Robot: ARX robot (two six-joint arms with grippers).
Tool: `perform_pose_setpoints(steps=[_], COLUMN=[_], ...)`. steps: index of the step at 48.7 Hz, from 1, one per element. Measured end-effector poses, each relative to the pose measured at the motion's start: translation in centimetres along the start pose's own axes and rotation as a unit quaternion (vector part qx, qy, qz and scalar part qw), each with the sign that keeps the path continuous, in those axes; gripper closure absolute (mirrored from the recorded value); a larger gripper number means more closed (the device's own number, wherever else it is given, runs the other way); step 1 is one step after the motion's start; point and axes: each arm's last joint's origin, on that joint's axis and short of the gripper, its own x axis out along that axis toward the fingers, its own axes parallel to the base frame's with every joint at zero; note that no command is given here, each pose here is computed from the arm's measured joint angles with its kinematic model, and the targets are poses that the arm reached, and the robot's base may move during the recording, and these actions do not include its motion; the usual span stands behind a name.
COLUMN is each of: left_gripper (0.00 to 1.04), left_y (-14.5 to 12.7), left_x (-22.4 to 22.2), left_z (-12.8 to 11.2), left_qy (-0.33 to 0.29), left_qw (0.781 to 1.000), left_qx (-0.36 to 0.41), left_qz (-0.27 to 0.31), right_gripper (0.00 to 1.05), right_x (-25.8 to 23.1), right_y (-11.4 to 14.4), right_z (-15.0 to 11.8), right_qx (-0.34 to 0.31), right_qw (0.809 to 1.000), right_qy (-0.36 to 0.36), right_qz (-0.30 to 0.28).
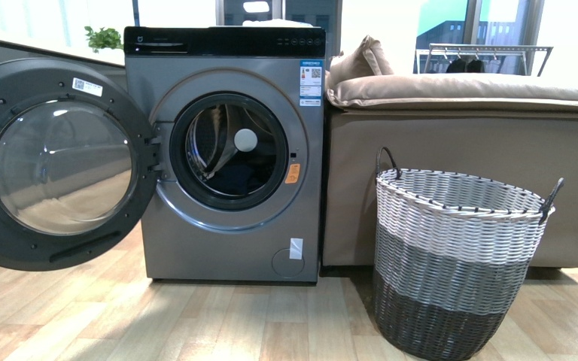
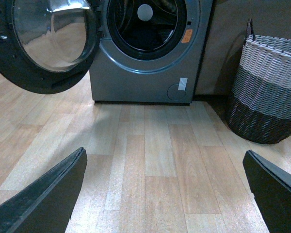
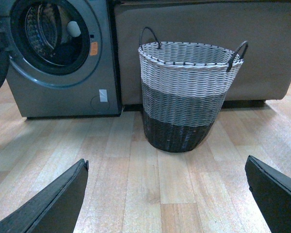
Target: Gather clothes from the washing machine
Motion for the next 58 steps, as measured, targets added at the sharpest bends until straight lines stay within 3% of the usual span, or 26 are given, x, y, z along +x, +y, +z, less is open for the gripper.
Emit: perform_pose_setpoints(steps=[58], left_gripper=[0.07], left_y=[0.00], left_x=[0.00], left_z=[0.01], left_qy=[0.000], left_qw=[1.000], left_qx=[0.000], left_qz=[0.000], right_gripper=[0.08], right_x=[0.00], right_y=[0.00], right_z=[0.00], right_qx=[0.000], right_qw=[1.000], right_qy=[0.000], right_qz=[0.000])
